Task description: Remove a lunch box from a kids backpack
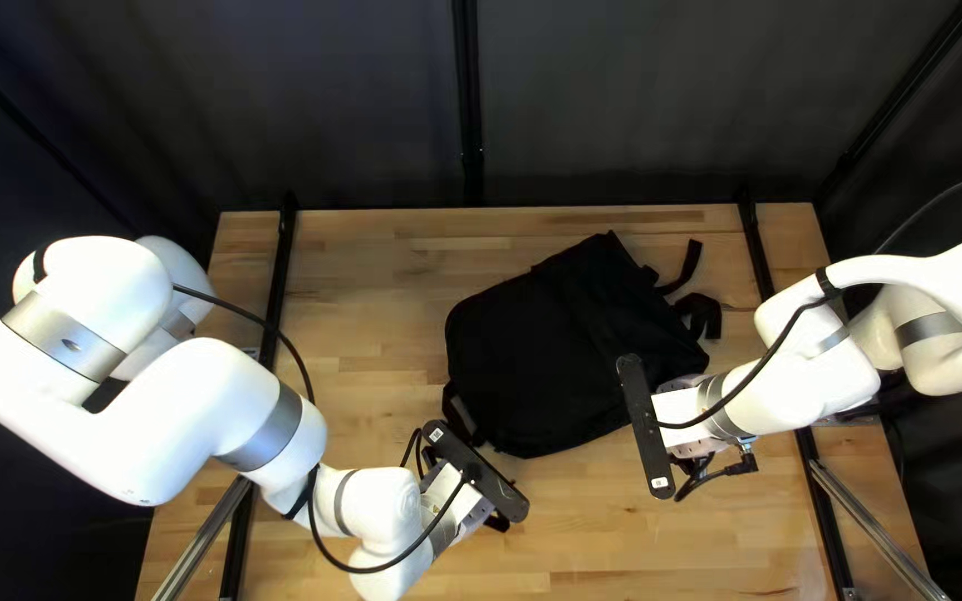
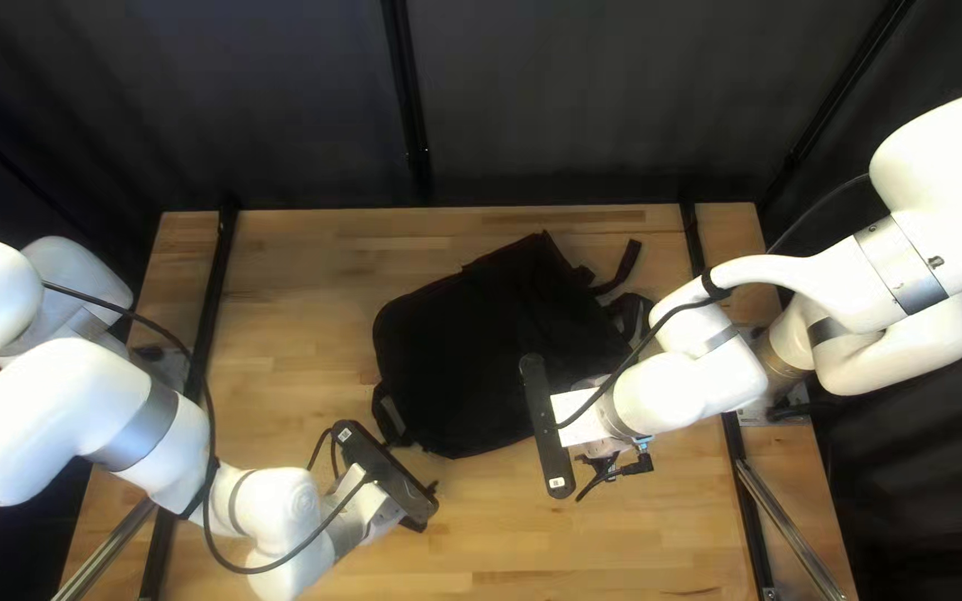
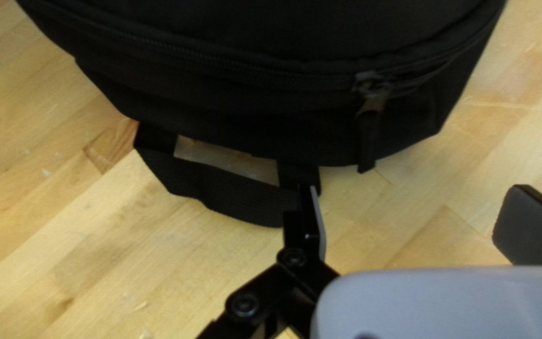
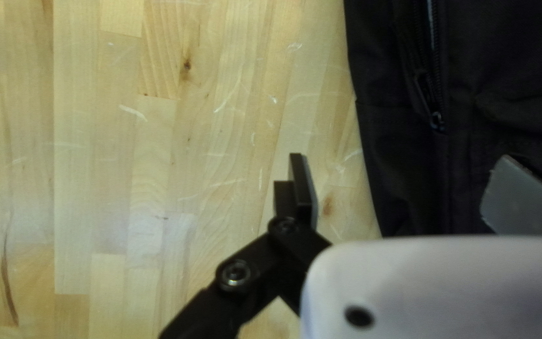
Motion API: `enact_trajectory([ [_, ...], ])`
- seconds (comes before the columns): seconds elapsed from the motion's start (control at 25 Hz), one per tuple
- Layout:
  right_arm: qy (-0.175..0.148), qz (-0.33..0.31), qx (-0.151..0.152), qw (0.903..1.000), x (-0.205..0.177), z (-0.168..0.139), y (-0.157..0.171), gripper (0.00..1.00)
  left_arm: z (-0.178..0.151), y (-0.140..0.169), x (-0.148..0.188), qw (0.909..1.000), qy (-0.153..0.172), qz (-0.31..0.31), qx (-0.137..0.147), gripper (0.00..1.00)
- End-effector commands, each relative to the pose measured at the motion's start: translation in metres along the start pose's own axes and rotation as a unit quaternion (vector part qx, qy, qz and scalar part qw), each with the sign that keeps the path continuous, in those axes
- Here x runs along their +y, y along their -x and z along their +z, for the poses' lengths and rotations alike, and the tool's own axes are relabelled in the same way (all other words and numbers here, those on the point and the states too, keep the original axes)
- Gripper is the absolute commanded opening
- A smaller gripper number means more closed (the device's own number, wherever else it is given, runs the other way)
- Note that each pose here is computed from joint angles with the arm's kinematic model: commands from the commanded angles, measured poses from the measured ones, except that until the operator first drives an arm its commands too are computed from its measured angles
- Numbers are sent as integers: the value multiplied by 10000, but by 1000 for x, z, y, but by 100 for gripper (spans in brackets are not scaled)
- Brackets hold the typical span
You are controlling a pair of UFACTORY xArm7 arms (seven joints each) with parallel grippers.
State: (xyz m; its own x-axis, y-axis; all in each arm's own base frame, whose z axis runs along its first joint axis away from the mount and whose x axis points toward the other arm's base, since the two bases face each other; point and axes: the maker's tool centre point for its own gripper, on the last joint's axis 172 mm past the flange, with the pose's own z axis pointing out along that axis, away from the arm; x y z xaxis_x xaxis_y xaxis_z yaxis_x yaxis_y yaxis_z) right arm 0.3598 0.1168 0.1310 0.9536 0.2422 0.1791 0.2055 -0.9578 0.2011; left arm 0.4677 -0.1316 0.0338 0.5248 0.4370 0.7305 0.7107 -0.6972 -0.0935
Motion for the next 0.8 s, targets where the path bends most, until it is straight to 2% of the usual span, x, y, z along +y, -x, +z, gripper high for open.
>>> enact_trajectory([
  [0.04, 1, -4, -10, 10000, -1, -2, 2, 100, 12, -6, -9, 9999, 5, -6, 144, 100],
  [0.32, -18, -8, -27, 10000, -5, 0, 6, 100, 33, -17, -15, 9994, -46, -38, 333, 100],
  [0.36, -20, -9, -27, 10000, -5, 0, 6, 100, 36, -18, -14, 9993, -58, -38, 355, 92],
  [0.4, -20, -8, -31, 10000, -6, 0, 7, 100, 37, -18, -14, 9993, -64, -39, 366, 70],
  [0.44, -23, -6, -32, 10000, -6, 0, 9, 100, 38, -17, -13, 9992, -75, -34, 384, 0],
  [0.8, -38, -9, -34, 10000, -7, 2, 12, 100, 33, -16, -11, 9986, -174, 53, 501, 0],
])
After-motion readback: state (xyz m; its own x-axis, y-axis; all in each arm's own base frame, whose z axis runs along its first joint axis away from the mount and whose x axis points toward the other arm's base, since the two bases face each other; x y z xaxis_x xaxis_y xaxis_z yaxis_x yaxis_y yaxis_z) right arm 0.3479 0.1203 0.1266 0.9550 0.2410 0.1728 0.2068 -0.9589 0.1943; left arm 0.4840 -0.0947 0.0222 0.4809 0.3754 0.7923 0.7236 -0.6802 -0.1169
